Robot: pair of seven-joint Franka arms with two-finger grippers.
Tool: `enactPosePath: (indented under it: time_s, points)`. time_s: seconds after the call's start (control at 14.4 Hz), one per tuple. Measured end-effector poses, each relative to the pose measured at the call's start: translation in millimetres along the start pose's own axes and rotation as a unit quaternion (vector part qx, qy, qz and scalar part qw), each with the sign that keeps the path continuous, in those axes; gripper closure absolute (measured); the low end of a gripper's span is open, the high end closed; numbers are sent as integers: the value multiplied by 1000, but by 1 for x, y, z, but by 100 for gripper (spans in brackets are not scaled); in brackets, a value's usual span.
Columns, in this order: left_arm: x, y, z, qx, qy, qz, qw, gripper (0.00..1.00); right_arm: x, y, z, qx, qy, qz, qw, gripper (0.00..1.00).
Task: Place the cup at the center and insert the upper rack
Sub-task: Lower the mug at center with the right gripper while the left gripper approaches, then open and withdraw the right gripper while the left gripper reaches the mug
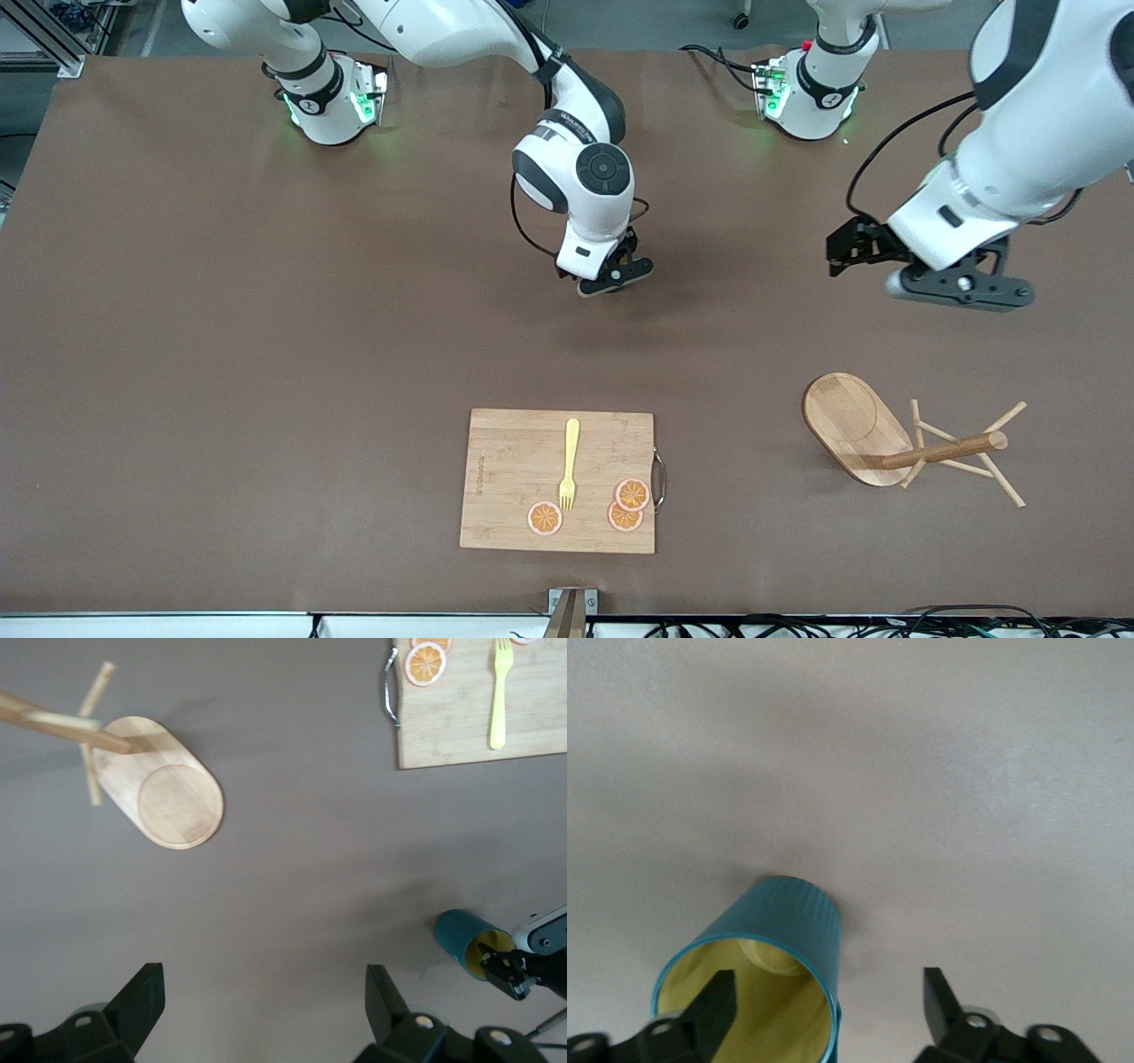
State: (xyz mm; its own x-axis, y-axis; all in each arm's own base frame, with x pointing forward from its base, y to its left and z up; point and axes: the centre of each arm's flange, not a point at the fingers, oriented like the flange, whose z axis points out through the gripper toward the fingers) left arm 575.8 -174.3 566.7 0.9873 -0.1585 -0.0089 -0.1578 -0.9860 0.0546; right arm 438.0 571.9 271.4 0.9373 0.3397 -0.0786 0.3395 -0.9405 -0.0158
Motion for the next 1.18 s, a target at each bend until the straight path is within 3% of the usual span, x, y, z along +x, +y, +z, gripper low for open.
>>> enactPosePath:
  time_s: [0.21,0.49,0.69,0.9,1.04,1.18]
  points:
    - [4,20,14,-2,-5,12,1000,0,13,31,-31,-9,-17,25,999,0]
    - [5,43,22,-4,-2,3,1000,0,32,136,-97,-18,-57,98,993,0]
    - [0,77,29,-3,-3,-22,1000,0,41,252,-135,-12,-82,157,984,0]
    - [-6,119,46,23,-1,-54,998,0,33,390,-162,9,-116,168,979,0]
    - [-14,151,61,46,-1,-85,995,0,21,477,-175,30,-113,149,982,0]
    - [-25,186,80,69,2,-114,991,0,3,545,-187,29,-103,143,984,0]
